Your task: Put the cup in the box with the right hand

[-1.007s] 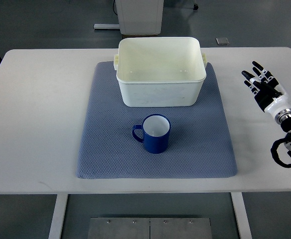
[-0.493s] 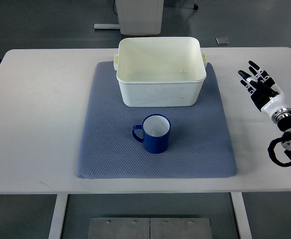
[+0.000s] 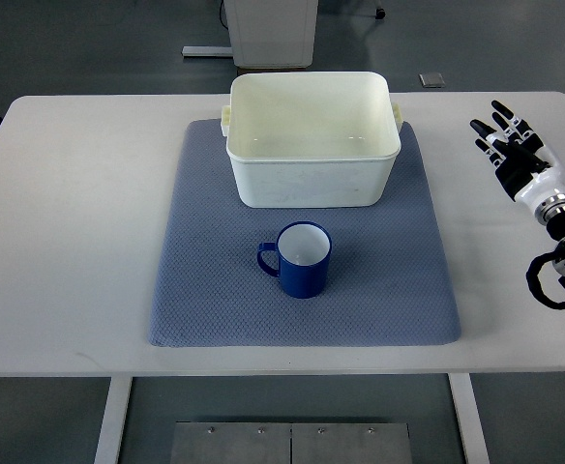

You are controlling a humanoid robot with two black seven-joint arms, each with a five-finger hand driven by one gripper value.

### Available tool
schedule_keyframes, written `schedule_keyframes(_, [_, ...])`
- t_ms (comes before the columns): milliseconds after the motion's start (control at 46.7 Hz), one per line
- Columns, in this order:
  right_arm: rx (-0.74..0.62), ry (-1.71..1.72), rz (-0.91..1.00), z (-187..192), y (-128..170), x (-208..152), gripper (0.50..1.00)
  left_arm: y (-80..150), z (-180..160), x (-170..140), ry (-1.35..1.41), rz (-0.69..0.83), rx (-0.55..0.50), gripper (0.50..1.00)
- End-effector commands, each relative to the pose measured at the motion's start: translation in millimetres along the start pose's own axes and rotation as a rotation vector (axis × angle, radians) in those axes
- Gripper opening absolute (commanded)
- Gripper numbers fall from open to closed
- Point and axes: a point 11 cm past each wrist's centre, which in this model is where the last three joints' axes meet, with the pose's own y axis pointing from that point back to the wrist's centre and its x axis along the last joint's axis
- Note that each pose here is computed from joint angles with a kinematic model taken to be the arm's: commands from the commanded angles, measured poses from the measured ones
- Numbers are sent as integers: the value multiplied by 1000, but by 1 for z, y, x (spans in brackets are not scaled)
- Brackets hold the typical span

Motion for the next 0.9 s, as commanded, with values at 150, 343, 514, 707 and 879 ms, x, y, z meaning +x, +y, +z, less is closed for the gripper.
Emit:
schedule_keyframes(150, [-6, 0, -15, 2, 1, -1, 1000, 0, 0, 0, 0, 0, 0, 1000])
schedule_keyframes(343, [-12, -9, -69, 2, 3, -5, 1000, 0, 0, 0, 0, 0, 1, 1000])
schedule_keyframes(514, [11, -9, -87, -1, 7, -3, 1000, 0, 0, 0, 0, 0, 0, 1000])
schedule_keyframes(707, [68, 0, -143, -7, 26, -12, 1000, 0, 0, 0, 0, 0, 0, 1000])
schedule_keyframes(879, [65, 40, -188, -18, 43, -14, 1000, 0, 0, 0, 0, 0, 0, 1000])
